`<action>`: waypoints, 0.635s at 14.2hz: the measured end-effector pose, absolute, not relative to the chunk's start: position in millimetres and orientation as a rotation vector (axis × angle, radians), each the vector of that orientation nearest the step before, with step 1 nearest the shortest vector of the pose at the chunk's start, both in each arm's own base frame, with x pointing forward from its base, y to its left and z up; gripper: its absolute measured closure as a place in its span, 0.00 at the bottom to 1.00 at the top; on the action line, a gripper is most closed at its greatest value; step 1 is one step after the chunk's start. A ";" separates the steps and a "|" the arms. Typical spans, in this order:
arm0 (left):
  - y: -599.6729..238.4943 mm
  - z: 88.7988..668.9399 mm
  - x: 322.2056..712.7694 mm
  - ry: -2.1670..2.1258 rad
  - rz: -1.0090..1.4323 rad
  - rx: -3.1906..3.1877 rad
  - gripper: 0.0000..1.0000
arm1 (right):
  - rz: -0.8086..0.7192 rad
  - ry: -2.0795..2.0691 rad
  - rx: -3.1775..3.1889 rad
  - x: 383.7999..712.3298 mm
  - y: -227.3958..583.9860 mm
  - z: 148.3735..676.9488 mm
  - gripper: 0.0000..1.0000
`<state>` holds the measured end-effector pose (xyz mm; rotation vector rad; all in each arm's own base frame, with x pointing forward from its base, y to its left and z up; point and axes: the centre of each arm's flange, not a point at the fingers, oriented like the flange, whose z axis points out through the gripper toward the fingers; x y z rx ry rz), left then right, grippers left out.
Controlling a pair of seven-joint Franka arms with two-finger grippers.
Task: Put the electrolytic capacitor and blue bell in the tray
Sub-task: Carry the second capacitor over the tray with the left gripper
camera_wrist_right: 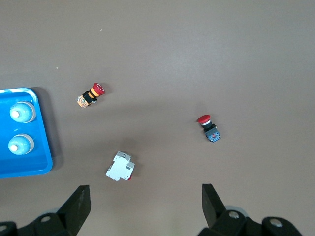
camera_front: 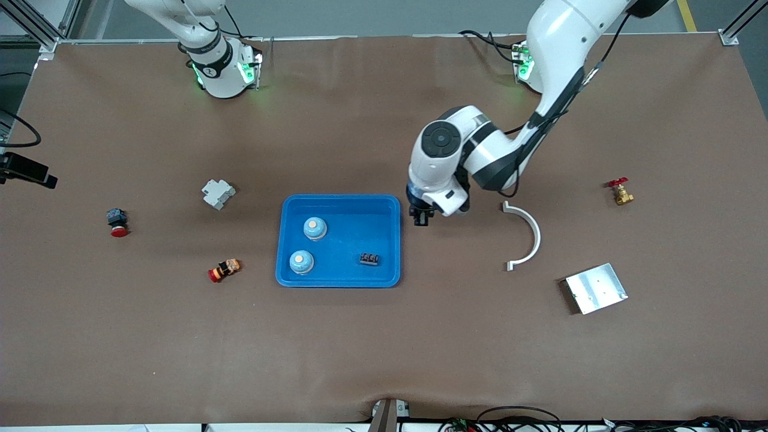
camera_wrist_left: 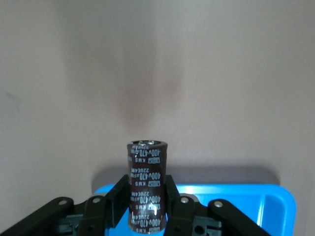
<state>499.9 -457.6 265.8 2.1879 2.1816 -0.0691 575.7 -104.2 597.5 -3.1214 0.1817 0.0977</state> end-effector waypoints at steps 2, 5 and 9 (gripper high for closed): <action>-476.8 252.3 494.5 2.200 -0.067 2.181 0.67 | 0.102 0.180 -3.121 575.5 -103.6 597.2 0.00; -503.1 237.6 485.2 2.209 0.024 2.178 0.67 | 0.105 0.178 -3.120 575.4 -102.8 597.0 0.00; -537.1 224.0 464.2 2.196 0.077 2.190 0.67 | 0.106 0.178 -3.120 575.4 -102.8 597.0 0.00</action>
